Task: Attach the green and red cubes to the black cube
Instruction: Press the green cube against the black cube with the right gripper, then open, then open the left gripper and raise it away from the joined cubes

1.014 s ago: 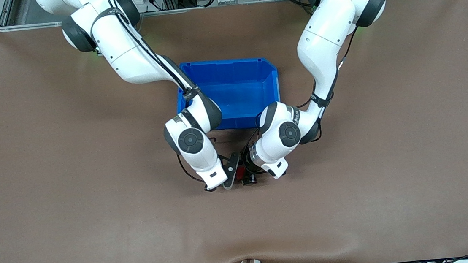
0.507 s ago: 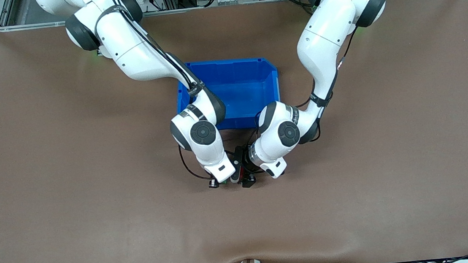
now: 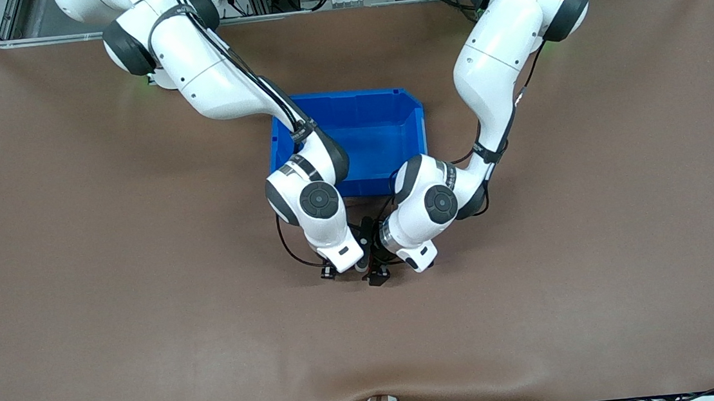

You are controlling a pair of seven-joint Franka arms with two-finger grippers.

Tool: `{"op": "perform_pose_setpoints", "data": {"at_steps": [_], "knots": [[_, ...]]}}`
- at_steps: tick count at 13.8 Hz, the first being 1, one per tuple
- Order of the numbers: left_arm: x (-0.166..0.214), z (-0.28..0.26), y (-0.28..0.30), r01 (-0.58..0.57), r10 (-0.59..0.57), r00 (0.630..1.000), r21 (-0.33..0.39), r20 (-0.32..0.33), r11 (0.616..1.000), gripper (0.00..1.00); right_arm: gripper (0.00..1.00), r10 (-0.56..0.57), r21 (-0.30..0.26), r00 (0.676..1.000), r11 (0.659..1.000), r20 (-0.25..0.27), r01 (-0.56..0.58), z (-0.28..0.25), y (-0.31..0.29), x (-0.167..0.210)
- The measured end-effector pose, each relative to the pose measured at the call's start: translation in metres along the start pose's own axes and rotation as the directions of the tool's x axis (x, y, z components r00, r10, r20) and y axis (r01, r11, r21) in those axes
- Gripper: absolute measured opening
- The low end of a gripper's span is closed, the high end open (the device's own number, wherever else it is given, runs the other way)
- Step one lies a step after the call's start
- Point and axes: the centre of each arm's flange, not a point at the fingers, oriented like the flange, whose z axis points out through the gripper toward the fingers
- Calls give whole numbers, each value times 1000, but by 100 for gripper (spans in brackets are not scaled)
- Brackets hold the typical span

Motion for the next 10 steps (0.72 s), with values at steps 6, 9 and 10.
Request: {"op": "perform_pose_setpoints", "data": {"at_steps": [6,9,10], "knots": [[4,-2,3,-4,4,1000,1,9,1000,100,100,163,55,987,985,0,-163,-53,58,-55],[6,-3,4,-1,1,1000,-1,9,1000,100,100,290,79,957,954,-1,-289,-106,113,-125],[6,-3,5,-1,1,1000,-1,9,1000,100,100,334,80,943,940,1,-333,-121,132,-154]]}}
